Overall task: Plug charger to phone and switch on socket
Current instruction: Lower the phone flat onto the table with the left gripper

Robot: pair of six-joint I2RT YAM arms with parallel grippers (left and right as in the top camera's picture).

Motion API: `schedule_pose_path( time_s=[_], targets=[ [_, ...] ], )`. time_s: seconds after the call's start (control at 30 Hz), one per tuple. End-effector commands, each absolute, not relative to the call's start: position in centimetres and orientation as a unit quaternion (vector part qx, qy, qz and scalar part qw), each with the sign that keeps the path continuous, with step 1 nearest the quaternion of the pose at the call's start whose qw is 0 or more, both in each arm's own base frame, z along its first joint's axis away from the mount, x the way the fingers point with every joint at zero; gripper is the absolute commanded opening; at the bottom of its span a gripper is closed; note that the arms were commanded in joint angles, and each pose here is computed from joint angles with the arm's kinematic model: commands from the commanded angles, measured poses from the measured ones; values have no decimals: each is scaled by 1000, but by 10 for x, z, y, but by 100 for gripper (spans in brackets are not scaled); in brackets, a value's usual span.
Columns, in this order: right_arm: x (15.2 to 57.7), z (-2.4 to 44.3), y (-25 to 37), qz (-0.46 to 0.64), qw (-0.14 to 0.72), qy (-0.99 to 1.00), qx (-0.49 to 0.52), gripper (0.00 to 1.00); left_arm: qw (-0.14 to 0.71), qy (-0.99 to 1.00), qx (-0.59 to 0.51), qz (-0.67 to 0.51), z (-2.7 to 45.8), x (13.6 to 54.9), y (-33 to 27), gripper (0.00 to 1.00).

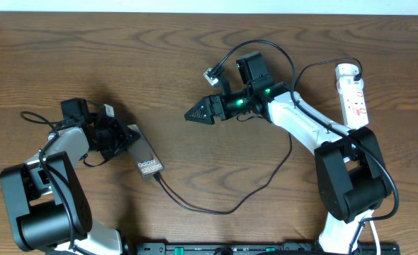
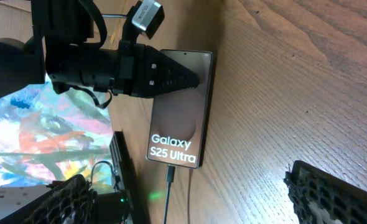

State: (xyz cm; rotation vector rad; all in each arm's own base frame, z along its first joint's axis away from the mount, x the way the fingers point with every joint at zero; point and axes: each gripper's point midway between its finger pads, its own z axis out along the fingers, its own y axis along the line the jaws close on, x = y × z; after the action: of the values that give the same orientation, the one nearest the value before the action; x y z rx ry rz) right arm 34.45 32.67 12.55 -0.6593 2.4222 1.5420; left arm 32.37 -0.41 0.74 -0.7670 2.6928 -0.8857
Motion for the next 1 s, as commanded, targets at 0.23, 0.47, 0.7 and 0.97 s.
schedule_pose_path(
  time_s=[0.23,0.47,0.7,0.97],
  targets=[
    [347,124,326,520,101,817,-228,99,92,914,-260,-298,8,316,-6,41],
    [347,124,326,520,101,817,-228,99,78,919,-268,-277,2,308,-2,53],
    [347,124,326,520,102,817,-228,99,63,923,-275,-262,-2,301,1,59],
    [347,124,326,520,101,817,-228,99,44,928,-284,-239,-7,290,5,61]
  ],
)
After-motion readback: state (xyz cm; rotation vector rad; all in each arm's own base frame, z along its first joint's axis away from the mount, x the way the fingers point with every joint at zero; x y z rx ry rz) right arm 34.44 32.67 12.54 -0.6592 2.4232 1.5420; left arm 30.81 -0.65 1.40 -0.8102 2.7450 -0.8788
